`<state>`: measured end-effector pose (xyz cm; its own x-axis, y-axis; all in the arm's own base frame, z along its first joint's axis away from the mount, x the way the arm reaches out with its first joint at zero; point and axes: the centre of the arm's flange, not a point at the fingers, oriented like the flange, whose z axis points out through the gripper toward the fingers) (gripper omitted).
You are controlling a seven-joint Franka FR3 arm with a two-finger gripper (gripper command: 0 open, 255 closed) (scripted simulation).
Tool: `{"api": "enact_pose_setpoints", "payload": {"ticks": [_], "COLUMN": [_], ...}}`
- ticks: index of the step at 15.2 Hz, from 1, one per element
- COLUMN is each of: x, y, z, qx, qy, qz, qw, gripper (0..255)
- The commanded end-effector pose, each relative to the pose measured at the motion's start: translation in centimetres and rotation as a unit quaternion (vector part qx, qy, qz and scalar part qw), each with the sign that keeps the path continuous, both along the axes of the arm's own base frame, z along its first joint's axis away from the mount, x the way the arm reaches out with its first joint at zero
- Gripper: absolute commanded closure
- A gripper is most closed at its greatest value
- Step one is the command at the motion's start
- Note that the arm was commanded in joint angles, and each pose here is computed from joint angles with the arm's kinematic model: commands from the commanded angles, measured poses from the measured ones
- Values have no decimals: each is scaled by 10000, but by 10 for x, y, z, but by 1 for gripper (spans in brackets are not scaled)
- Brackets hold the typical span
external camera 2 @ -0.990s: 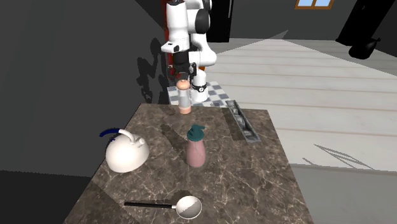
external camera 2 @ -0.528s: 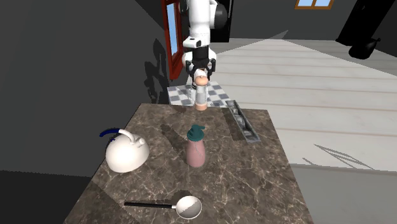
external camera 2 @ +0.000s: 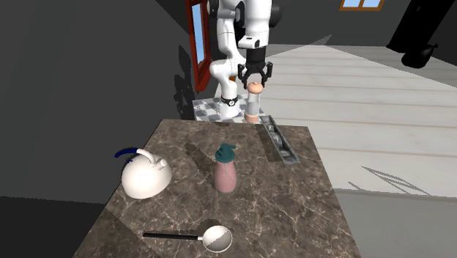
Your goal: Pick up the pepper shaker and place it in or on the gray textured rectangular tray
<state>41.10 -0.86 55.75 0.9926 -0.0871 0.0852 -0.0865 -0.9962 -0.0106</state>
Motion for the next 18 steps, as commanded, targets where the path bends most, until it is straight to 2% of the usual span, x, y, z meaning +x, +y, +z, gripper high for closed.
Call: {"api": "enact_pose_setpoints", "payload": {"ticks": [1, 10, 18], "x": [4, 23, 23], "y": [27, 141, 141], "z": [7, 29, -13], "qx": [3, 3, 3], "qy": [1, 1, 1], "qz": [-5, -5, -5], "qw": [10000, 10000, 10000], "gripper": [255, 255, 255]}}
